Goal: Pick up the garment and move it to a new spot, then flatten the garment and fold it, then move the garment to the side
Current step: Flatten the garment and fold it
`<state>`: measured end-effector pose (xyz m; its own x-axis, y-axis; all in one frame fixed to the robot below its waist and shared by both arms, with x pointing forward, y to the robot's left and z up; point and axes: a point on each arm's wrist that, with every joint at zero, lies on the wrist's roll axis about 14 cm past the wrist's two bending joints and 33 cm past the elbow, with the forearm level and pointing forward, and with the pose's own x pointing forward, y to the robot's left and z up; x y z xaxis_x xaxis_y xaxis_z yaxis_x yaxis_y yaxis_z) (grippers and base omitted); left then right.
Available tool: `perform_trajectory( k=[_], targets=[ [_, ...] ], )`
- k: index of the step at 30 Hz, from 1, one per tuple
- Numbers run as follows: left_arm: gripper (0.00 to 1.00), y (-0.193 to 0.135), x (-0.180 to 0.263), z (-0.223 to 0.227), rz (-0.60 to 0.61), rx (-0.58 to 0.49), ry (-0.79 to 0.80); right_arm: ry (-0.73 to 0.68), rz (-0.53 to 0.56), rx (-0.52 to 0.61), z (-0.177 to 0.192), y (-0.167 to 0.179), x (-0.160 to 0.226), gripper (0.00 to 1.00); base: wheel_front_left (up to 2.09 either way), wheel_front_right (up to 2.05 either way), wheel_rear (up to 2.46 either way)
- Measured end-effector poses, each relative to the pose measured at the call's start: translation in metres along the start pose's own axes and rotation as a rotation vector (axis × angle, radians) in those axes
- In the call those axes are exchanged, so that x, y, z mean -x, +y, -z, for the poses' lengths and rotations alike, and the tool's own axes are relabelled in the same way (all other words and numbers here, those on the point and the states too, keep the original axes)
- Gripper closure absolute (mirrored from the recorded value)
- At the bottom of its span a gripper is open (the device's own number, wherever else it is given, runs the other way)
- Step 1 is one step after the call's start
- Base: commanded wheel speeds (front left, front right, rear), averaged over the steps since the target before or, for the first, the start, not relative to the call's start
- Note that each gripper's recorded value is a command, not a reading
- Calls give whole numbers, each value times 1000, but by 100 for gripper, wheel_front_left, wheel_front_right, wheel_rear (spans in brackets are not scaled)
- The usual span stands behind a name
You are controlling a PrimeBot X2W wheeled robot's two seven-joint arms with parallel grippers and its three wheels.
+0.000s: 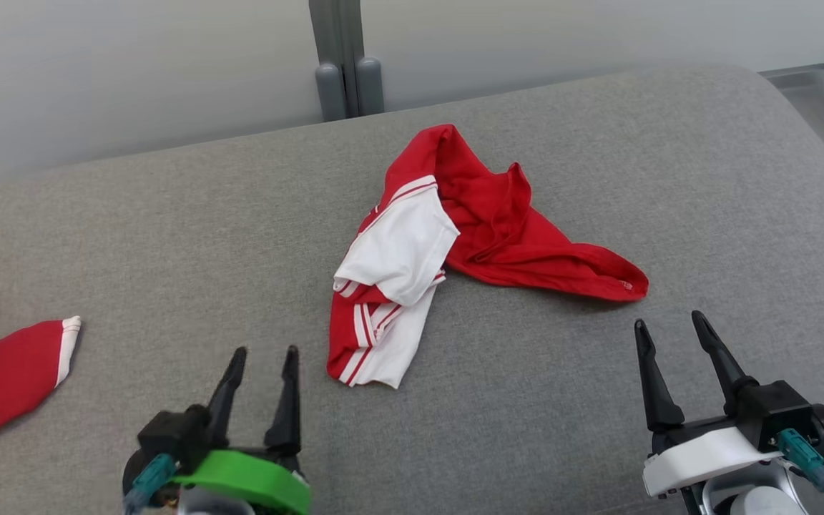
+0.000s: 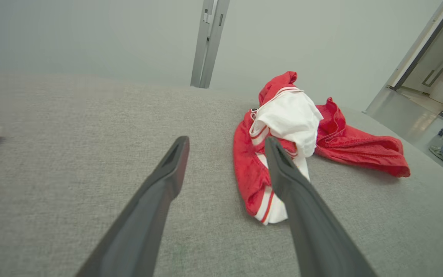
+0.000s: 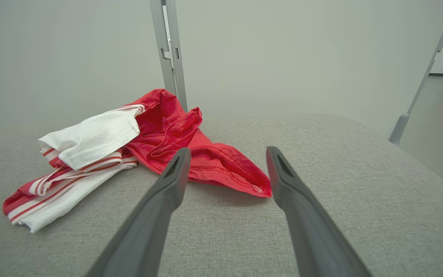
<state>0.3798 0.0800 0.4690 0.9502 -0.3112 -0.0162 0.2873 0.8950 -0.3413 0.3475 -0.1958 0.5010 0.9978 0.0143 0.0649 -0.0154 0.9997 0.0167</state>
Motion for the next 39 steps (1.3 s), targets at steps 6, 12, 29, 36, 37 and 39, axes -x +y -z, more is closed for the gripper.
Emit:
perform_trajectory(
  k=[6, 12, 29, 36, 37, 39],
  targets=[
    [0, -34, -43, 15, 127, 7, 64, 10, 19, -5, 3, -6, -6, 0, 0, 0, 0],
    [0, -38, -82, 35, 158, -2, 162, 29, 56, -4, 9, -18, -8, 0, 0, 0, 0],
    [100, -63, -108, 62, 248, -14, 268, 58, 166, -13, 14, -49, 15, 0, 0, 0, 0],
    [100, -89, -140, -16, 311, 48, 61, 37, 184, -19, 8, -54, 22, 0, 0, 0, 0],
    [100, -90, -146, -38, 319, 60, 2, 38, 183, -20, 8, -53, 23, 0, 0, 0, 0],
    [100, -94, -153, -73, 341, 53, -83, 43, 179, -23, 10, -51, 24, 0, 0, 0, 0]
  ],
)
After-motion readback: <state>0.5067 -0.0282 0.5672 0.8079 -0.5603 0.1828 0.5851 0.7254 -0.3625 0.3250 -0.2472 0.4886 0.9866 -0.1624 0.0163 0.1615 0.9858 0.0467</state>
